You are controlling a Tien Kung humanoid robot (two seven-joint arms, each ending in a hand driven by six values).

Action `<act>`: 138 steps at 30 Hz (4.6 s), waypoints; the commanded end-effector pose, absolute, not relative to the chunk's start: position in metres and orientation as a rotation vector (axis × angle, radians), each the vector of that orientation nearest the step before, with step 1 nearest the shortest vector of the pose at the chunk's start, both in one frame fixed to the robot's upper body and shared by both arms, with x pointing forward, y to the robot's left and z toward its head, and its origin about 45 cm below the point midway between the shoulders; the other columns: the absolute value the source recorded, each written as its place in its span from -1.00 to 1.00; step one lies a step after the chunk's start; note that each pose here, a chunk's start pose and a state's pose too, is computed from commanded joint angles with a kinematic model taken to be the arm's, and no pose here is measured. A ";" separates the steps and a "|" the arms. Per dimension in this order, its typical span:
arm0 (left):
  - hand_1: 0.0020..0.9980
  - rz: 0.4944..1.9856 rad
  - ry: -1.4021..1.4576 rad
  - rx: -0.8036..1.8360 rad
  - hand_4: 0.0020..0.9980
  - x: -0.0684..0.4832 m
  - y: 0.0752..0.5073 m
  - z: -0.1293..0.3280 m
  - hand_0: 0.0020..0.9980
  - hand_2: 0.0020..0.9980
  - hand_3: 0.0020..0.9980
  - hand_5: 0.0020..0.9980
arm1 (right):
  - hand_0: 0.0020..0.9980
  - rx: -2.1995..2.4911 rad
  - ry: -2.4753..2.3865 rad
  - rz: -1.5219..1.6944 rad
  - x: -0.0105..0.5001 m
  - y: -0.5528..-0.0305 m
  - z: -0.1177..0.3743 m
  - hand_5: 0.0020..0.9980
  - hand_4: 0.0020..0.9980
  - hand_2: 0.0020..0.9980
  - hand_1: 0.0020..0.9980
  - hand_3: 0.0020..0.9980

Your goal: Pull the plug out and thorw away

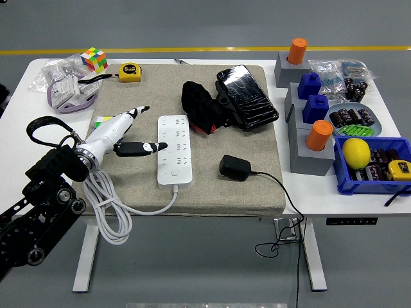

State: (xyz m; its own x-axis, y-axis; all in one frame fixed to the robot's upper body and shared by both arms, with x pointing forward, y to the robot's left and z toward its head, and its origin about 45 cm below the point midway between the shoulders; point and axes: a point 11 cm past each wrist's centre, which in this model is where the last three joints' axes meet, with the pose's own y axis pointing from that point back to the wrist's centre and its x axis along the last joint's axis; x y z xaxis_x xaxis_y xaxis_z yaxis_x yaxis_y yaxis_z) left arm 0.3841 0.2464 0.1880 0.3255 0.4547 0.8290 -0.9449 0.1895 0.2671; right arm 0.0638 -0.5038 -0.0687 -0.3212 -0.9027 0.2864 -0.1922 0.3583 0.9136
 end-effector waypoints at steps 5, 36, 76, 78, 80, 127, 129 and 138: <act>0.94 1.108 -0.666 0.902 1.00 0.381 0.252 0.186 0.84 0.92 1.00 0.26 | 0.14 0.975 -1.746 -1.028 0.063 -0.500 -0.071 0.03 0.94 0.34 0.30 0.15; 0.92 1.123 -0.635 0.926 1.00 0.374 0.264 0.180 0.82 0.91 1.00 0.19 | 0.14 0.966 -1.750 -1.042 0.060 -0.496 -0.073 0.03 0.94 0.34 0.30 0.15; 0.89 1.140 -0.717 0.883 1.00 0.389 0.264 0.207 0.79 0.89 1.00 0.13 | 0.14 0.993 -1.757 -1.002 0.079 -0.507 -0.064 0.03 0.94 0.34 0.30 0.15; 0.89 1.138 -0.718 0.883 1.00 0.389 0.264 0.208 0.79 0.89 1.00 0.13 | 0.14 0.994 -1.757 -1.003 0.079 -0.507 -0.064 0.03 0.94 0.34 0.30 0.15; 0.89 1.138 -0.718 0.885 1.00 0.389 0.264 0.207 0.79 0.89 1.00 0.13 | 0.14 0.994 -1.757 -1.003 0.079 -0.507 -0.064 0.03 0.94 0.34 0.30 0.15; 0.89 1.097 -0.698 0.880 0.98 0.382 0.254 0.198 0.73 0.88 0.96 -0.02 | 0.14 0.979 -1.761 -1.024 0.070 -0.503 -0.068 0.03 0.94 0.34 0.30 0.14; 0.89 1.097 -0.698 0.880 0.98 0.382 0.254 0.198 0.73 0.88 0.96 -0.02 | 0.14 0.980 -1.763 -1.023 0.071 -0.503 -0.068 0.03 0.94 0.34 0.30 0.14; 0.88 1.099 -0.694 0.884 0.99 0.382 0.255 0.197 0.72 0.88 0.97 -0.02 | 0.14 0.976 -1.760 -1.027 0.069 -0.503 -0.068 0.03 0.94 0.34 0.30 0.15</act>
